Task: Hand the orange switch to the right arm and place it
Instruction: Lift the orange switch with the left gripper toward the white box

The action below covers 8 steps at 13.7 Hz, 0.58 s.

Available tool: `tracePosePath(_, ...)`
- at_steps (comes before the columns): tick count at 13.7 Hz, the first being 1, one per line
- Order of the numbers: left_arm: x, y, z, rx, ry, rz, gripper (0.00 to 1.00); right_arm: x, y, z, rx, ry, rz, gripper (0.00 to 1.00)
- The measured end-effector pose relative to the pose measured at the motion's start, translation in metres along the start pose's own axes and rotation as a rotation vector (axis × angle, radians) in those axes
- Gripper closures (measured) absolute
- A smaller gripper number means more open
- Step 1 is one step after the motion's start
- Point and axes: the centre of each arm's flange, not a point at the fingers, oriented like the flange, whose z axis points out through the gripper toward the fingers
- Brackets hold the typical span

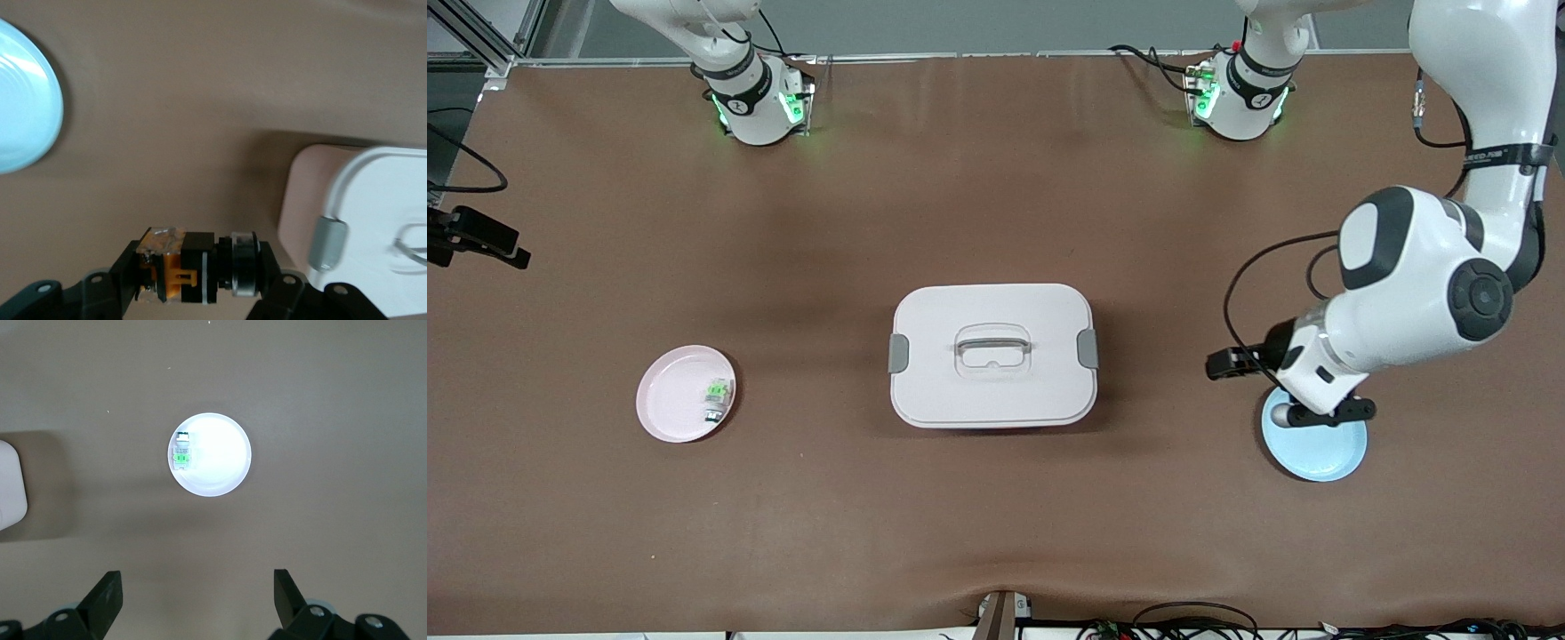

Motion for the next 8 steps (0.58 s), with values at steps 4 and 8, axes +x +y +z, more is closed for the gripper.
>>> tracePosePath(4,-0.041,0.073,-0.001,-0.078,-0.064,-0.21,0.28,0.0,-0.002,-0.007,-0.001,0.015,-0.004,0.0)
tracePosePath(8,-0.08,0.132,-0.005,-0.1,-0.107,-0.393,0.28,0.0,-0.005,-0.02,-0.002,0.044,-0.01,0.0)
